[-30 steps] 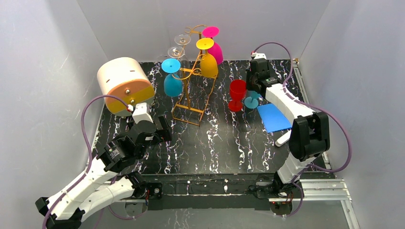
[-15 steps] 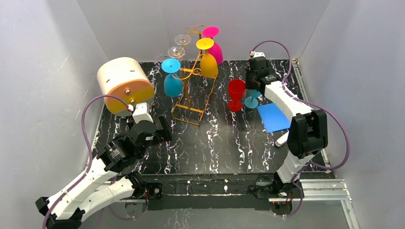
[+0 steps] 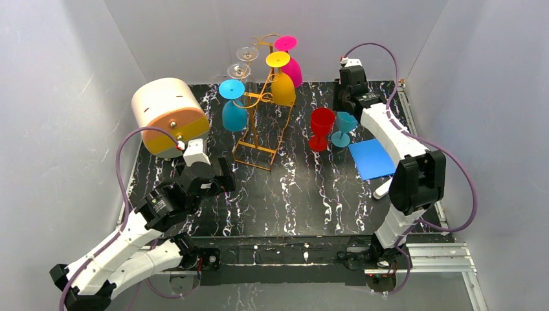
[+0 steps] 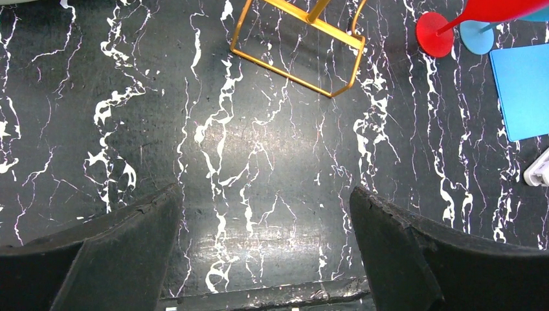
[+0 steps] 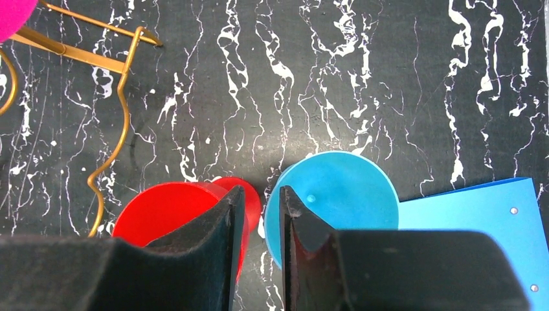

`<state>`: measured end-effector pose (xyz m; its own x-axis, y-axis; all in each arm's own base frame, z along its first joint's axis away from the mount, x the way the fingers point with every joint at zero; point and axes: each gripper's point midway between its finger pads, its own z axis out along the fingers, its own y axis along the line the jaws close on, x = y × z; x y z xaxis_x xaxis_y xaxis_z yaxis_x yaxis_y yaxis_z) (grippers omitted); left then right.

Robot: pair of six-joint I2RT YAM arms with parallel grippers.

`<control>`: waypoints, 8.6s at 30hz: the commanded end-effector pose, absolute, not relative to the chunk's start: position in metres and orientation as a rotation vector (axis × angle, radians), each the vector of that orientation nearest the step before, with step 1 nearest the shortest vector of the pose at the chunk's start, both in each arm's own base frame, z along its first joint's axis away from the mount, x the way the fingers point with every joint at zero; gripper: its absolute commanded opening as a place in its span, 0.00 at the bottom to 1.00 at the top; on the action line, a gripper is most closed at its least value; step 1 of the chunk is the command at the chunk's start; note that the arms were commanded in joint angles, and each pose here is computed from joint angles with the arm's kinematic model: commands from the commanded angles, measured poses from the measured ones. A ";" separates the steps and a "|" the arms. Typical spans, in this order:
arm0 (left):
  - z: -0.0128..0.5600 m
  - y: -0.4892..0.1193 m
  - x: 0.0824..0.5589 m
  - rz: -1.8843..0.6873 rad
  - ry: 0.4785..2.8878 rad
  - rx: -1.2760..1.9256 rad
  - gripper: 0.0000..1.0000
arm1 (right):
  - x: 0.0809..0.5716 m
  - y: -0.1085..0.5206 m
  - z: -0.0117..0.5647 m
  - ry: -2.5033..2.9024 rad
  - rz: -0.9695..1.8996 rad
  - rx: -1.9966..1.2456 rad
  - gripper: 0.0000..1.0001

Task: Take the wine glass off the wine glass rack
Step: Place the wine glass at the center of the board, then pick up the wine glass from the wine rack, then place the wine glass at the center of the board.

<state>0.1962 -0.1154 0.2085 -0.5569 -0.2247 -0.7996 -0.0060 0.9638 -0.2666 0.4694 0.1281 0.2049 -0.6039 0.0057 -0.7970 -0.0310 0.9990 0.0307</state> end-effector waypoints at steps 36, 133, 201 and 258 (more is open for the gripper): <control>0.216 -0.123 0.193 -0.344 2.148 -0.103 0.98 | 0.495 0.303 0.411 1.784 1.522 0.156 0.44; 0.228 -0.129 0.194 -0.378 2.147 -0.136 0.98 | 0.483 0.275 0.422 1.855 1.569 0.334 0.01; 0.284 -0.256 0.158 -1.155 1.943 0.375 0.58 | 0.171 0.301 0.302 1.759 1.589 -0.730 0.01; 0.287 -0.288 0.138 -1.364 1.906 0.553 0.46 | 0.152 0.298 0.340 1.547 1.716 -0.746 0.01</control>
<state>0.1405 -0.2881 0.2939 -0.6259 -0.1075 -0.7725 0.7095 0.3329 -0.6211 0.1481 0.3012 0.3157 -0.6672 0.0180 -0.7447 -0.7443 -0.0576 0.6654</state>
